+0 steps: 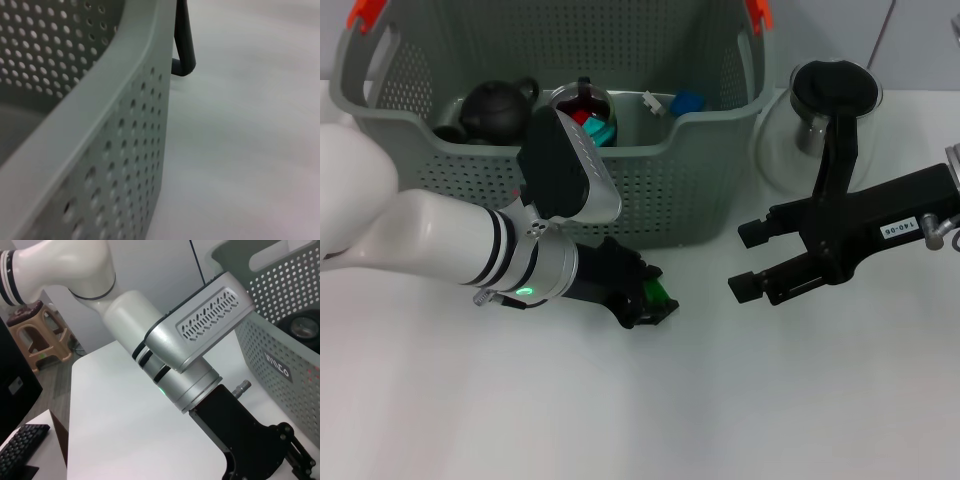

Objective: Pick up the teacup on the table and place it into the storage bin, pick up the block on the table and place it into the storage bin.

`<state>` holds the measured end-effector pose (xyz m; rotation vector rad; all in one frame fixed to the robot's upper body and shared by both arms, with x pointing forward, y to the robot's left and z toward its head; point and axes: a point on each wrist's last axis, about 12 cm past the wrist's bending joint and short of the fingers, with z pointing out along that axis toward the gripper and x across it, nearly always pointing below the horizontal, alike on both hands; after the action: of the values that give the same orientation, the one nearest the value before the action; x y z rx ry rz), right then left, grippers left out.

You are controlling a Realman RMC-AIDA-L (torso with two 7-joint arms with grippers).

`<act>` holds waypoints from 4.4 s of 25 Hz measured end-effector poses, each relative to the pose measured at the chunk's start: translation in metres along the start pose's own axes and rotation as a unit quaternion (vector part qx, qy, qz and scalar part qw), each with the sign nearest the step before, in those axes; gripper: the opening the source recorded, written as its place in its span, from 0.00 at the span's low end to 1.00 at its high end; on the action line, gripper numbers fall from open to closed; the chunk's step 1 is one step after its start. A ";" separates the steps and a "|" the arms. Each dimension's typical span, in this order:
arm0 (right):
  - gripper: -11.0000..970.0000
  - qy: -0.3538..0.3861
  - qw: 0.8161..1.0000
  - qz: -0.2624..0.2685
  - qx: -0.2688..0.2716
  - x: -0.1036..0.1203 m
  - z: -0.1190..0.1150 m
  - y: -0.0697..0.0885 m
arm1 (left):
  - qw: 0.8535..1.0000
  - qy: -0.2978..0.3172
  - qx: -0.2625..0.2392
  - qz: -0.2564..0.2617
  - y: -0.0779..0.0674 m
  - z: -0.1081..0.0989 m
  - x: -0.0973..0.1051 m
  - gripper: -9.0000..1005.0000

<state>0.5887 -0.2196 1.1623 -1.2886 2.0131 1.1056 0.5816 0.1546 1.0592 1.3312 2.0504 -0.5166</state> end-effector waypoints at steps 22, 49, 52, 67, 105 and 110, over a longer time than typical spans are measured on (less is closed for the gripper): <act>0.97 -0.005 1.000 -0.007 -0.004 -0.004 -0.002 0.001 | 0.981 -0.091 0.168 -0.034 -0.001 -0.080 -0.017 0.46; 0.97 -0.006 0.999 -0.027 -0.025 -0.006 -0.002 0.006 | 0.950 -0.212 -0.110 -0.203 0.122 -0.140 -0.021 0.53; 0.97 -0.006 0.999 -0.027 -0.025 -0.006 -0.002 0.006 | 0.950 -0.196 -0.121 -0.211 0.123 -0.133 -0.022 0.54; 0.97 -0.015 0.999 -0.032 -0.024 -0.010 0.001 0.006 | 0.945 -0.216 -0.136 -0.204 0.115 -0.168 -0.019 0.73; 0.97 0.028 0.986 -0.155 -0.052 -0.007 0.106 0.011 | 0.962 -0.210 0.102 -0.139 -0.008 -0.180 0.130 0.95; 0.97 0.029 0.987 -0.153 -0.049 -0.004 0.105 0.010 | 0.965 -0.193 0.106 -0.145 -0.007 -0.170 0.130 0.95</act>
<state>0.5803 -0.1271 1.1123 -1.6320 1.7420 1.0409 0.4875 0.3447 1.0925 0.9486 1.9031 -1.0625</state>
